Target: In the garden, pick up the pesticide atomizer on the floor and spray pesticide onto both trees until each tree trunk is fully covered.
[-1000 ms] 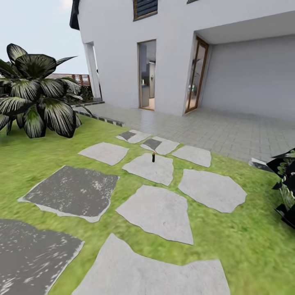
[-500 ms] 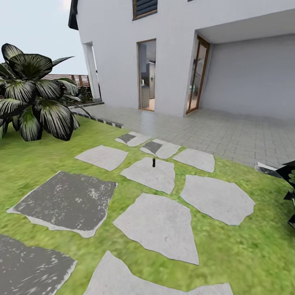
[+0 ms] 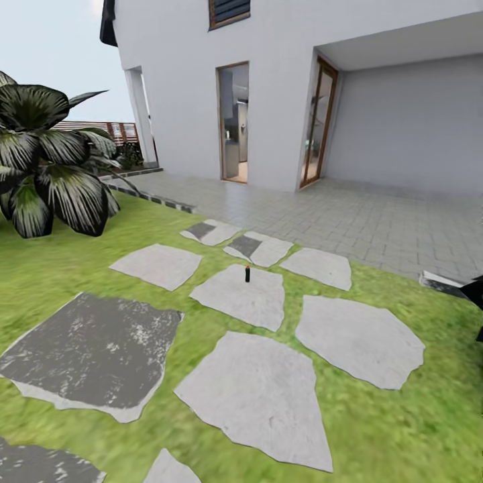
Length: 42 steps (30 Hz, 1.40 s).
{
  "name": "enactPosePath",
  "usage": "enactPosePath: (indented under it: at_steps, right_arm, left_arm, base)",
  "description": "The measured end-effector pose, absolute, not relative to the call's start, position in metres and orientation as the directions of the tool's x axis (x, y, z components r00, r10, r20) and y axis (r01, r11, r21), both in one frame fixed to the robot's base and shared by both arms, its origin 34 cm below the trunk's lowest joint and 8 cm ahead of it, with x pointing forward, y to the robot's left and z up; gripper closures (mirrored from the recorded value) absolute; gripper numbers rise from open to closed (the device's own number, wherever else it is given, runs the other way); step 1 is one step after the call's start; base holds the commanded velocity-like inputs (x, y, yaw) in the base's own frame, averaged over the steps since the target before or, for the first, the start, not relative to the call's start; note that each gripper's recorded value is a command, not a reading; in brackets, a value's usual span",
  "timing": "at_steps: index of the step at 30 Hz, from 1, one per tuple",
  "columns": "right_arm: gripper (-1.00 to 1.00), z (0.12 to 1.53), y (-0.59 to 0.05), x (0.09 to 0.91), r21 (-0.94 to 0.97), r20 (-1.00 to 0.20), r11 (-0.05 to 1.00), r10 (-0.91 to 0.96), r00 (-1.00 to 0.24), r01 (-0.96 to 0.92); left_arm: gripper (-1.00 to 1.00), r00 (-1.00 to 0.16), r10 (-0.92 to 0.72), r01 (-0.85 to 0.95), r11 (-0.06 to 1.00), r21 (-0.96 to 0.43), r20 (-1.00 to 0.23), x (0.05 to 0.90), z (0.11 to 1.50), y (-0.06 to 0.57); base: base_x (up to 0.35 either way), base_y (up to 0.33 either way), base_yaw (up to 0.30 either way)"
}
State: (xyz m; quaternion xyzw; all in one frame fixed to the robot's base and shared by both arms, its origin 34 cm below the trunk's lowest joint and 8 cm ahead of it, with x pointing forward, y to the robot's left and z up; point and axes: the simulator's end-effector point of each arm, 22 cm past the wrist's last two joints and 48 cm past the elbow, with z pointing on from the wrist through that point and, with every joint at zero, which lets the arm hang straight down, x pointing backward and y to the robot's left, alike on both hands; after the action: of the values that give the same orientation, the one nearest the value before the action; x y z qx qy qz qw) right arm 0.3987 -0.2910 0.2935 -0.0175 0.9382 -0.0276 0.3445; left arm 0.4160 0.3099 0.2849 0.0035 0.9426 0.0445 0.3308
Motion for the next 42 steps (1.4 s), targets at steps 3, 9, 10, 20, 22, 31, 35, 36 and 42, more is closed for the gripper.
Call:
enactPosePath:
  at_steps: [3, 9, 10, 20, 22, 31, 35, 36, 42]
  right_arm:
    - [-1.00, 0.2936, -0.2911, 0.3988, -0.064, -0.646, 0.998, -0.052, -0.762, -0.014]
    - [-1.00, 0.2937, -0.2910, 0.3988, -0.064, -0.646, 0.998, -0.052, -0.762, -0.014]
    - [-1.00, 0.2937, -0.2911, 0.3988, -0.064, -0.646, 0.998, -0.052, -0.762, -0.014]
    - [-1.00, 0.2938, -0.2911, 0.3989, -0.063, -0.647, 0.998, -0.051, -0.761, -0.013]
    - [-1.00, 0.2937, -0.2911, 0.3990, -0.064, -0.646, 0.998, -0.051, -0.761, -0.013]
    - [-1.00, 0.2938, -0.2910, 0.3990, -0.064, -0.647, 0.998, -0.052, -0.761, -0.014]
    - [-1.00, 0.2938, -0.2911, 0.3990, -0.064, -0.647, 0.998, -0.052, -0.761, -0.014]
    - [-1.00, 0.2938, -0.2912, 0.3990, -0.064, -0.646, 0.998, -0.052, -0.761, -0.014]
    - [-1.00, 0.2938, -0.2909, 0.3992, -0.063, -0.647, 0.998, -0.051, -0.761, -0.013]
  left_arm:
    - [-1.00, -0.781, 0.036, -0.023, 0.996, 0.086, -0.623, 0.4160, 0.2849, 0.3099]
    - [-1.00, -0.781, 0.036, -0.023, 0.996, 0.086, -0.623, 0.4160, 0.2849, 0.3099]
    - [-1.00, -0.781, 0.036, -0.023, 0.996, 0.086, -0.623, 0.4160, 0.2849, 0.3099]
    - [-1.00, -0.781, 0.036, -0.023, 0.996, 0.086, -0.623, 0.4158, 0.2849, 0.3100]
    - [-1.00, -0.781, 0.036, -0.023, 0.996, 0.086, -0.623, 0.4159, 0.2849, 0.3099]
    - [-1.00, -0.781, 0.036, -0.023, 0.996, 0.086, -0.623, 0.4159, 0.2849, 0.3099]
    - [-1.00, -0.781, 0.036, -0.023, 0.996, 0.086, -0.623, 0.4159, 0.2849, 0.3099]
    - [-1.00, -0.781, 0.036, -0.023, 0.996, 0.086, -0.623, 0.4159, 0.2849, 0.3099]
    - [-1.00, -0.781, 0.036, -0.023, 0.996, 0.086, -0.623, 0.4159, 0.2849, 0.3099]
  base:
    - [0.340, 0.000, -0.271]
    - [0.340, 0.000, -0.289]
    - [0.340, 0.000, -0.293]
    - [0.340, -0.011, -0.132]
    - [0.340, -0.096, -0.013]
    - [0.340, -0.133, -0.001]
    - [0.340, -0.137, 0.000]
    - [0.340, -0.137, 0.000]
    - [0.340, -0.137, 0.000]
